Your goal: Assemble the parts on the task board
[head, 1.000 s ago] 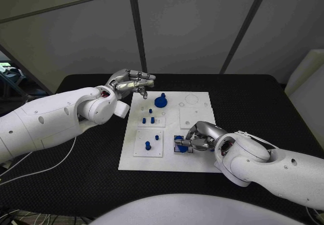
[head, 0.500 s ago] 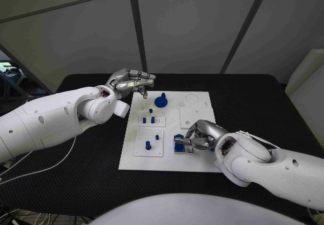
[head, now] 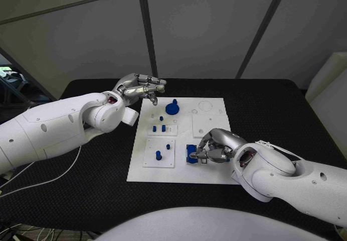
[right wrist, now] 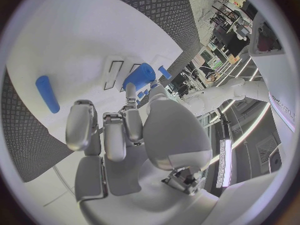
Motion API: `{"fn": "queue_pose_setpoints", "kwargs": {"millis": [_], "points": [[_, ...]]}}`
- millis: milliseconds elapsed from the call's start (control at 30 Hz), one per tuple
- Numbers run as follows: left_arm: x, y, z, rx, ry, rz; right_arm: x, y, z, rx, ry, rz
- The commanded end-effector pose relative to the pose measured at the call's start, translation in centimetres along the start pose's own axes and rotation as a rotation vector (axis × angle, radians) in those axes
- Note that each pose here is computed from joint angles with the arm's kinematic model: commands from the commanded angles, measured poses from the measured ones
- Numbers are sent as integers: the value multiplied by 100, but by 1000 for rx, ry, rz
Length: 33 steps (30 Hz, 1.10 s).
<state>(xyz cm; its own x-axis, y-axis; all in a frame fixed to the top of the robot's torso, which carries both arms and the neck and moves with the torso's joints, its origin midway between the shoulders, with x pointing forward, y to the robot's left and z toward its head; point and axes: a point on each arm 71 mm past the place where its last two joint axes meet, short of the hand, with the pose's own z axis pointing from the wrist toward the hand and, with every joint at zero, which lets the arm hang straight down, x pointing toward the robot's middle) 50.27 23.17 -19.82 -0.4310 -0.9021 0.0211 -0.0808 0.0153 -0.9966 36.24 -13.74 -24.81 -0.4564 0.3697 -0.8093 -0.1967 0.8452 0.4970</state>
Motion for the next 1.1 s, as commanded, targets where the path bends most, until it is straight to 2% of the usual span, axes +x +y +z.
{"fn": "queue_pose_setpoints", "kwargs": {"millis": [33, 633, 833, 1100], "points": [[7, -12, 4, 5, 8, -6, -1, 22, -6, -28, 6, -19], [7, -11, 3, 3, 7, -5, 2, -42, 96, 4, -12, -30], [12, -10, 8, 3, 8, -6, 13, -21, 148, -5, -24, -28], [12, -10, 9, 3, 8, -6, 36, 2, 183, -22, -10, -42]]}}
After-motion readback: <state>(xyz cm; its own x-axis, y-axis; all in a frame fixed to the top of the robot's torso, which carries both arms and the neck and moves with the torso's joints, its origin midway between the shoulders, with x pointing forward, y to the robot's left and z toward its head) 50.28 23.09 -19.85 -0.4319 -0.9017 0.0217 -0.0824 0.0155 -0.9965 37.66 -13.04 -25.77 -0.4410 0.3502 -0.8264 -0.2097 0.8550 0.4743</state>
